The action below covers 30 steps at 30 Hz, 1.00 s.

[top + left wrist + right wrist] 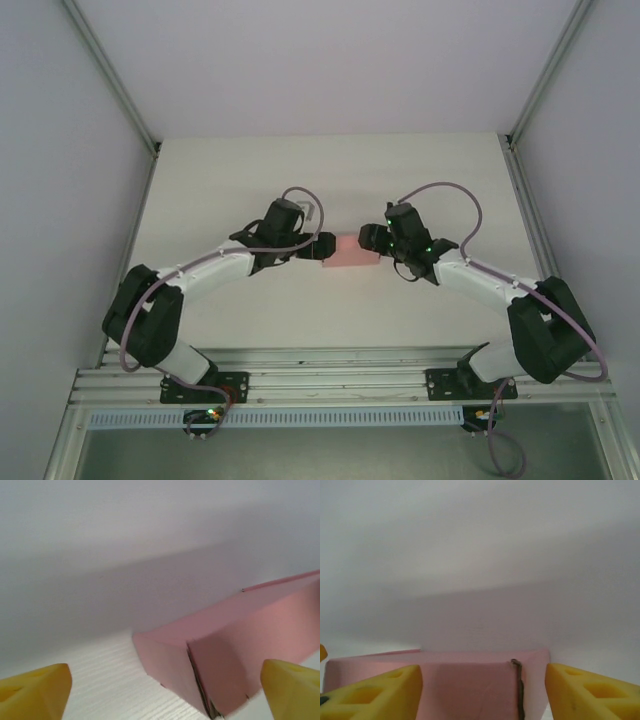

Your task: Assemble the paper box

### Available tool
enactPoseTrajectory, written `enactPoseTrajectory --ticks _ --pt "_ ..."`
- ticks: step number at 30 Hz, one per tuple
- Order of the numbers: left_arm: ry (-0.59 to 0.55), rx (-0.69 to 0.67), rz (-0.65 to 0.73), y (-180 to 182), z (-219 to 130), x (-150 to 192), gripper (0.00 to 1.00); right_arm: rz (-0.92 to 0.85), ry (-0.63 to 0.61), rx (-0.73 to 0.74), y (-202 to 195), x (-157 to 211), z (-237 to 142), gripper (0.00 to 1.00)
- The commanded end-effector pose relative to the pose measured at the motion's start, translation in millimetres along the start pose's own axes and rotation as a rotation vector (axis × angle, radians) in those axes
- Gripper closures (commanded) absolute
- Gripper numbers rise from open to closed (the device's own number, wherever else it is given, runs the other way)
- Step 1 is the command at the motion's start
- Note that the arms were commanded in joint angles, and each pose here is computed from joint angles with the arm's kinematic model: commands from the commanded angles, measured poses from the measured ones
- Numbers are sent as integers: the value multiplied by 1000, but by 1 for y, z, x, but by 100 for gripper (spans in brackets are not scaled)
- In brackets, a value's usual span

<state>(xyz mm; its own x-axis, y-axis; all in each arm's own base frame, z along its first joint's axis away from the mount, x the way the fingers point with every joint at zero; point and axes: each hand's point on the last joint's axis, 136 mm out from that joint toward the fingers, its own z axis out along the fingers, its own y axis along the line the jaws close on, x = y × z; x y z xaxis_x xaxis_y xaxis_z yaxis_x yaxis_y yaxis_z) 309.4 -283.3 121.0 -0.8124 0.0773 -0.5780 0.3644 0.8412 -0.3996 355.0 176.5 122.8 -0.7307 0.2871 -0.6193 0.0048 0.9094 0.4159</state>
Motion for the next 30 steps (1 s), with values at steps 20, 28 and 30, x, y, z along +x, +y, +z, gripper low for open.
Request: enactPoseTrajectory --ticks 20,28,30 --pt "-154 -565 -214 167 -121 -25 0 -1396 365 -601 77 29 -35 0" --pt "-171 -581 -252 179 -135 -11 0 -1527 483 -325 51 21 25 0" --pt "-174 -584 -255 180 -137 -9 0 -1543 492 -291 47 20 37 0"
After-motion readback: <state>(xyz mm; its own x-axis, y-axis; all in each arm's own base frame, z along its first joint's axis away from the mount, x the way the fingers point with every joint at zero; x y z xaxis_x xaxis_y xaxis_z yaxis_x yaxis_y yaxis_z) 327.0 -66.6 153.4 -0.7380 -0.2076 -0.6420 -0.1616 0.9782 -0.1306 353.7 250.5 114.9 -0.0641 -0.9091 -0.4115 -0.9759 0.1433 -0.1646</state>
